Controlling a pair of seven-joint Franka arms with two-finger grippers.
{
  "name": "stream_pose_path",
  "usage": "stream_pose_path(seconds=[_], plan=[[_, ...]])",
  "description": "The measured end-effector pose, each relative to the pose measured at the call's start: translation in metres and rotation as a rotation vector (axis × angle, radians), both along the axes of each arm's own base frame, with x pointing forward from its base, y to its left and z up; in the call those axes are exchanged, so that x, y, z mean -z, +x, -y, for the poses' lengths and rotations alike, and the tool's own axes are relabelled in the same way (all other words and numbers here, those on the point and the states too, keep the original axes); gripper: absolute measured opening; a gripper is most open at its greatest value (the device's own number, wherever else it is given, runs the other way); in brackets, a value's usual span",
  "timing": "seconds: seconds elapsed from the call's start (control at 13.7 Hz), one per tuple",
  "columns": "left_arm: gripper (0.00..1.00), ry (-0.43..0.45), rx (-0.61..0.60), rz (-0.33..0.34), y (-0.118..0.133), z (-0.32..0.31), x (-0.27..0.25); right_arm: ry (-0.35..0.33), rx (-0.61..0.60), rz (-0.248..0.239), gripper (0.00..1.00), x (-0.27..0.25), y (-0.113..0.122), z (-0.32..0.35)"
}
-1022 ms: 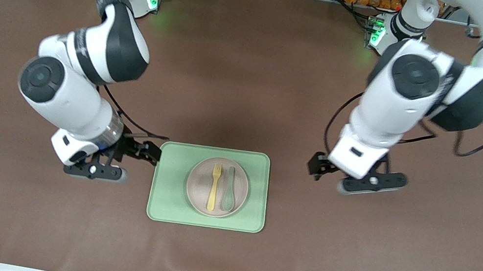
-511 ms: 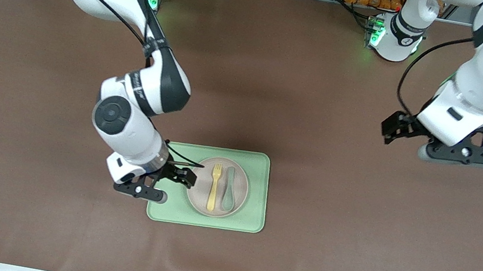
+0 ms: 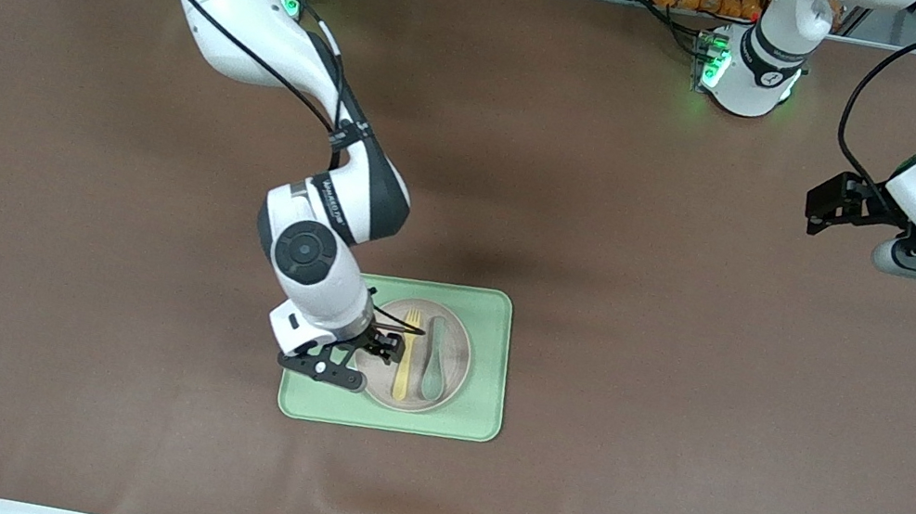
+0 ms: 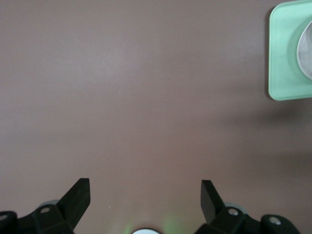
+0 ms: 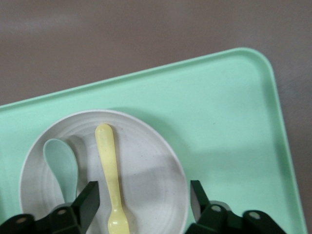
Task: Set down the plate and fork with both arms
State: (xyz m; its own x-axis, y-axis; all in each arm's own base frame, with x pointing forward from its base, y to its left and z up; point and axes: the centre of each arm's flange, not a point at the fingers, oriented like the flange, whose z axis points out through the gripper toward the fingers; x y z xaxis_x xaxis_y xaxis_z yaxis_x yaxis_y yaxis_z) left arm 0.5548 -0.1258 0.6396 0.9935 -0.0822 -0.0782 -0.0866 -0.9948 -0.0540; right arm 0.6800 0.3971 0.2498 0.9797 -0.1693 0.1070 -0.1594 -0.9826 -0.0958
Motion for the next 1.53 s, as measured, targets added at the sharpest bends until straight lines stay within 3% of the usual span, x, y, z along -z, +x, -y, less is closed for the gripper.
stream_pose_path(seconds=[0.29,0.66,1.17,1.53], plan=[[1.0,0.003,0.029,-0.031,-0.011,-0.016,-0.001,-0.043,-0.04,0.005,0.73,0.021,-0.021,-0.035],[1.0,-0.007,0.038,-0.046,-0.021,-0.027,0.001,-0.096,-0.074,0.018,0.63,0.03,-0.024,-0.037],[1.0,-0.092,-0.105,0.05,-0.022,-0.07,-0.029,-0.11,-0.101,-0.003,0.6,0.038,-0.038,-0.053],[1.0,-0.091,-0.103,0.048,-0.028,-0.069,-0.031,-0.12,-0.099,-0.022,0.58,0.044,-0.04,-0.051]])
